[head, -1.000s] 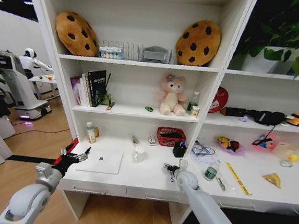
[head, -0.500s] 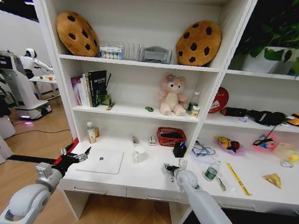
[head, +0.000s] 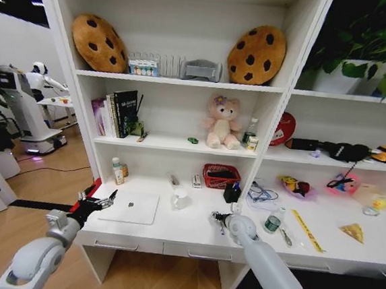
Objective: Organize the objects on the table.
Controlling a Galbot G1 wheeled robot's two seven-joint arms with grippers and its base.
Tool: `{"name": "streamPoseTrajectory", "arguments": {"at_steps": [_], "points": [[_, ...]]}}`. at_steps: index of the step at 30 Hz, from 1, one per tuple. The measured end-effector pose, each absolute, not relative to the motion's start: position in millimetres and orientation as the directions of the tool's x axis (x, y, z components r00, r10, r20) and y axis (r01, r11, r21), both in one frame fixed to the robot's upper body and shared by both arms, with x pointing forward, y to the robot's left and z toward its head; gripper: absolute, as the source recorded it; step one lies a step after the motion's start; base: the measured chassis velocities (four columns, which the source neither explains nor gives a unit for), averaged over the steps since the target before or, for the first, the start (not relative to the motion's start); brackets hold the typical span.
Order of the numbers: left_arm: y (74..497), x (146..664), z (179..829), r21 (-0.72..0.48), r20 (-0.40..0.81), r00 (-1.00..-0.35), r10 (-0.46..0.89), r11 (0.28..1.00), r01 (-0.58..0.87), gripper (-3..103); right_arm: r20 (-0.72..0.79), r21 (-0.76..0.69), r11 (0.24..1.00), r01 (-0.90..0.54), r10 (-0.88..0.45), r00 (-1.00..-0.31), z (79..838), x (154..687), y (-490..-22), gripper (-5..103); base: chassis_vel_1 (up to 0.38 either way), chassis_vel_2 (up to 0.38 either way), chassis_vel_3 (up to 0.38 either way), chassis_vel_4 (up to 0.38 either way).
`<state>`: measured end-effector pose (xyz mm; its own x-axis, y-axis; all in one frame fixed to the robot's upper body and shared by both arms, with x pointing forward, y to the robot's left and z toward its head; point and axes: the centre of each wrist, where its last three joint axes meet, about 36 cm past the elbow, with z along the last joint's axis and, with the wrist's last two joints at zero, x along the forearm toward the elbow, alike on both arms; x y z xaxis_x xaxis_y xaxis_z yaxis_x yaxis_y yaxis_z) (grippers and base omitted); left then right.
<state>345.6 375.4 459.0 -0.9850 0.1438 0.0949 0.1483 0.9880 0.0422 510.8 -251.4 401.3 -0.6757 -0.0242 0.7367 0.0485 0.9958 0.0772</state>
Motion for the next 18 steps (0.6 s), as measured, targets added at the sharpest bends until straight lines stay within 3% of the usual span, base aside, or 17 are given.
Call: {"name": "streamPoseTrajectory", "arguments": {"at_steps": [18], "points": [[375,346,459,0.042,0.095,-0.985,0.144,0.988,0.148,100,0.732,0.107,0.994,0.039,-0.052,-0.679,412,522,-241,70,0.0,0.0,0.0,0.0]]}}
